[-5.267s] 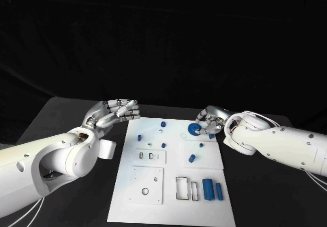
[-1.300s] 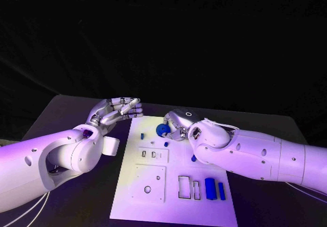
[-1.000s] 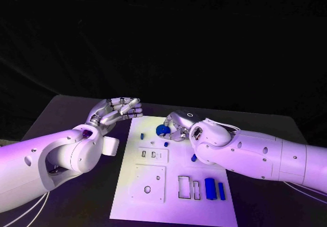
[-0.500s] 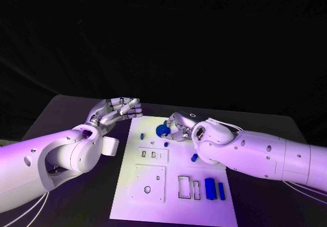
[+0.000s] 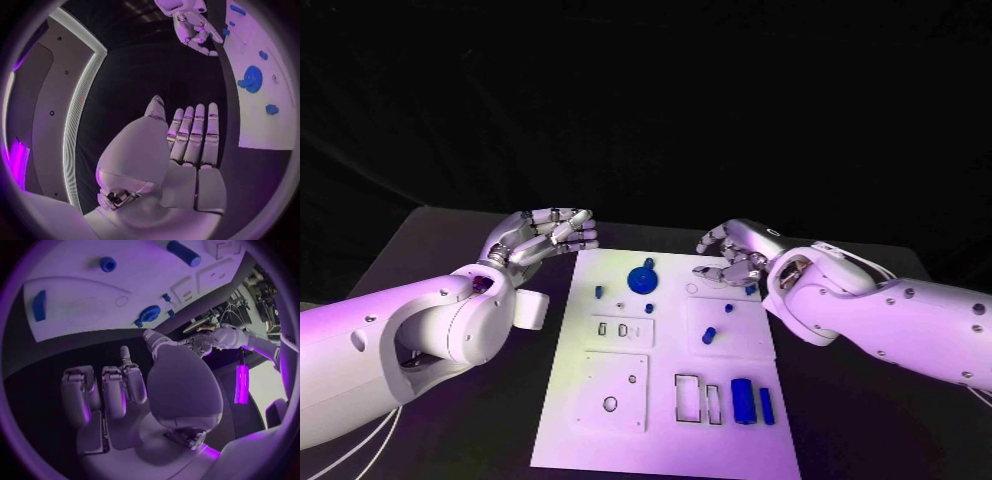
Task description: Assemble the parts on the task board
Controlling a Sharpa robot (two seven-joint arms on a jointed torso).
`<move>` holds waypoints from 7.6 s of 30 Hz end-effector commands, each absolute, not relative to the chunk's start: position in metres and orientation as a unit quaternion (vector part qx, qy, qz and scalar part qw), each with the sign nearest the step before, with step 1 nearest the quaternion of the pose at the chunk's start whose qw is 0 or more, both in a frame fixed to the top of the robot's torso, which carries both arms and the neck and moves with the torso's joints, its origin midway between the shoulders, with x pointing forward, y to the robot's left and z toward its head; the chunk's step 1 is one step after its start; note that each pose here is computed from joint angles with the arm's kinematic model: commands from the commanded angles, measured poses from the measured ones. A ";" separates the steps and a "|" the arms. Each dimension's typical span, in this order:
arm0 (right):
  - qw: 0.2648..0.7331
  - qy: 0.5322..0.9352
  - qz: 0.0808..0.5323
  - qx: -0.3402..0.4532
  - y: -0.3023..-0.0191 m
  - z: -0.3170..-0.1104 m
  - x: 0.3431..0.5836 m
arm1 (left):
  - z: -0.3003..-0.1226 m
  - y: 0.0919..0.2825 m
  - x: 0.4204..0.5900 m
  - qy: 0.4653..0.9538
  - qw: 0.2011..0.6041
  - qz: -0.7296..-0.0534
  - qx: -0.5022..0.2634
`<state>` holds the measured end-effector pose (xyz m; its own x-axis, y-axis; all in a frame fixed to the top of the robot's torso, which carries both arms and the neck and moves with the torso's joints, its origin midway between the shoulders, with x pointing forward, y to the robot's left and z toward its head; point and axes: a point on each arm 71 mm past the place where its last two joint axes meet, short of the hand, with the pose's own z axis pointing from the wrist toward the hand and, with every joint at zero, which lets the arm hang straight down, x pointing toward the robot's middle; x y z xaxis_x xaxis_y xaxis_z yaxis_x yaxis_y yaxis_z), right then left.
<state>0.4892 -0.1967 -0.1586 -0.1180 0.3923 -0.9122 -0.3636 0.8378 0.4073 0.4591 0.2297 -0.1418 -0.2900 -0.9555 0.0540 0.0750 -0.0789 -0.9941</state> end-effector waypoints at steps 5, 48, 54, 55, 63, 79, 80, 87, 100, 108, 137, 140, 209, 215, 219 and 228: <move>0.615 0.708 0.343 0.055 -0.250 -0.160 0.486 | -0.141 0.227 0.462 0.526 0.422 -0.614 -0.411; 0.614 0.730 0.290 0.078 -0.286 -0.216 0.491 | -0.144 0.226 0.467 0.526 0.422 -0.613 -0.412; 0.612 0.731 0.291 0.077 -0.283 -0.218 0.492 | -0.144 0.226 0.467 0.527 0.422 -0.613 -0.412; 0.612 0.731 0.291 0.077 -0.283 -0.218 0.492 | -0.144 0.226 0.467 0.527 0.422 -0.613 -0.412; 0.614 0.731 0.288 0.080 -0.283 -0.218 0.494 | -0.144 0.226 0.467 0.527 0.422 -0.612 -0.412; 0.614 0.731 0.287 0.082 -0.281 -0.219 0.497 | -0.144 0.227 0.466 0.527 0.422 -0.612 -0.413; 0.614 0.731 0.287 0.082 -0.281 -0.219 0.497 | -0.144 0.227 0.466 0.527 0.422 -0.611 -0.413; 0.612 0.733 0.287 0.082 -0.278 -0.220 0.497 | -0.144 0.227 0.466 0.527 0.422 -0.611 -0.413; 0.613 0.732 0.284 0.085 -0.278 -0.220 0.498 | -0.144 0.227 0.466 0.527 0.422 -0.611 -0.413; 0.625 0.721 0.285 0.090 -0.278 -0.217 0.498 | -0.144 0.228 0.466 0.527 0.422 -0.611 -0.413; 0.639 0.705 0.301 0.060 -0.186 -0.175 0.465 | -0.148 0.229 0.472 0.531 0.422 -0.604 -0.418; 0.635 0.705 0.313 0.044 -0.160 -0.174 0.460 | -0.150 0.228 0.474 0.533 0.421 -0.602 -0.419; 0.592 0.740 0.318 -0.044 -0.049 -0.244 0.426 | -0.156 0.221 0.478 0.543 0.411 -0.600 -0.421; 0.591 0.740 0.318 -0.045 -0.049 -0.244 0.426 | -0.156 0.222 0.479 0.543 0.411 -0.599 -0.421; 0.591 0.740 0.318 -0.045 -0.049 -0.244 0.426 | -0.156 0.222 0.479 0.543 0.411 -0.599 -0.421; 0.593 0.738 0.320 -0.046 -0.049 -0.244 0.427 | -0.156 0.223 0.479 0.543 0.411 -0.599 -0.421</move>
